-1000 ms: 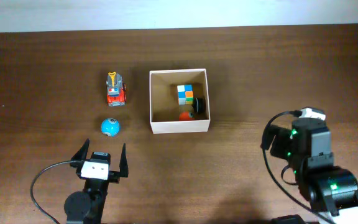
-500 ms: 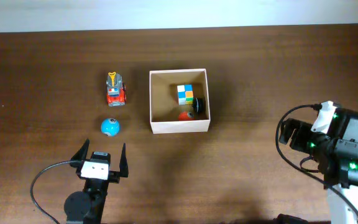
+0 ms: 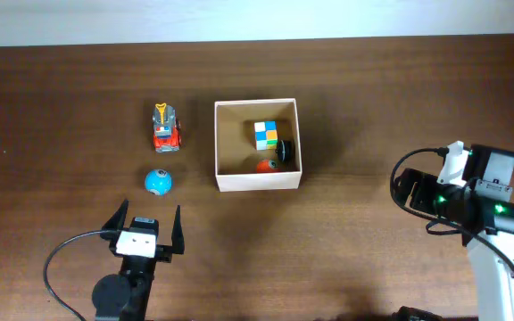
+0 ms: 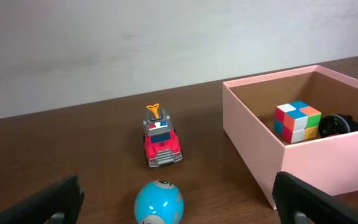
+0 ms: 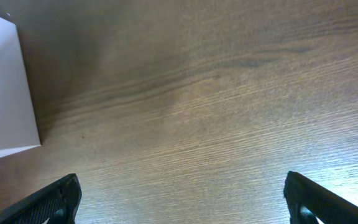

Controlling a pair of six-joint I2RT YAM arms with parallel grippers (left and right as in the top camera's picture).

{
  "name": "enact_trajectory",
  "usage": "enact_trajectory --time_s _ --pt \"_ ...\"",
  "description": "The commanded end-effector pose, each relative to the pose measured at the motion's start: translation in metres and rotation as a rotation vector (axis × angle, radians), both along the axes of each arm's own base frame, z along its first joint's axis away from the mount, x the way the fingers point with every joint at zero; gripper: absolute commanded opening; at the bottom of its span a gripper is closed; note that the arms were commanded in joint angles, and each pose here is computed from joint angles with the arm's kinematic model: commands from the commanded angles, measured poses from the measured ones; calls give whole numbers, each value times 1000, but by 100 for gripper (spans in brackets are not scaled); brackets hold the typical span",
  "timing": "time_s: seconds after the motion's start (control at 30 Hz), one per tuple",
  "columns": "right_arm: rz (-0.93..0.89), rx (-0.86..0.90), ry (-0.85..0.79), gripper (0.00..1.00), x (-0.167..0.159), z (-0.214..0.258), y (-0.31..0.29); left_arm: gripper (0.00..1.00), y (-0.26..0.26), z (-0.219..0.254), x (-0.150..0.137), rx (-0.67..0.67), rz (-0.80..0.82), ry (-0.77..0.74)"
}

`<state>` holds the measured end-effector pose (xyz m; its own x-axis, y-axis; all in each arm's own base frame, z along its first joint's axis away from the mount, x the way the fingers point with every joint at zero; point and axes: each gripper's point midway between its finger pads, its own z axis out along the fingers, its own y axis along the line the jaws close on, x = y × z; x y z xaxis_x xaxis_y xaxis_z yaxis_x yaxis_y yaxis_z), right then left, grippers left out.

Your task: Pack container

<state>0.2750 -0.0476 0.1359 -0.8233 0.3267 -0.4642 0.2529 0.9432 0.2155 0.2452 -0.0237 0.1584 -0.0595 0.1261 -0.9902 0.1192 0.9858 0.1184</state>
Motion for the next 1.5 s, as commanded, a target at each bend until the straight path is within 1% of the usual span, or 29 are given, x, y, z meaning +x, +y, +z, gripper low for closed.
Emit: enact_trajectory --time_s 0.0,0.1,0.23,0.33,0.4,0.53,0.73,0.87,1.1,1.33,1.47 --pt "7 6 -2 99 -1 1 0 99 -1 -1 0 -10 -8 2" --pt "9 -5 -45 99 -1 17 1 99 3 1 0 8 14 -6" --pt "10 -40 -149 99 -9 55 3 99 5 -1 0 8 25 1" --pt "-8 -90 -219 98 -30 78 4 99 5 -2 0 8 25 4" --pt "-35 -137 -258 99 -52 91 4 99 5 -2 0 8 25 4" --pt "-31 -163 -377 99 -74 115 13 99 5 -2 0 9 25 3" --pt "-39 -187 -472 99 -103 129 22 99 5 -2 0 9 25 3" --pt "-39 -190 -483 99 -108 130 24 99 5 -2 0 8 25 3" --pt "17 -111 -434 99 -118 117 41 99 5 1 0 7 25 -9" --pt "9 -164 -566 99 -122 140 40 99 5 3 0 7 25 -17" --pt "6 -181 -606 99 -119 149 38 99 5 4 0 6 25 -21"
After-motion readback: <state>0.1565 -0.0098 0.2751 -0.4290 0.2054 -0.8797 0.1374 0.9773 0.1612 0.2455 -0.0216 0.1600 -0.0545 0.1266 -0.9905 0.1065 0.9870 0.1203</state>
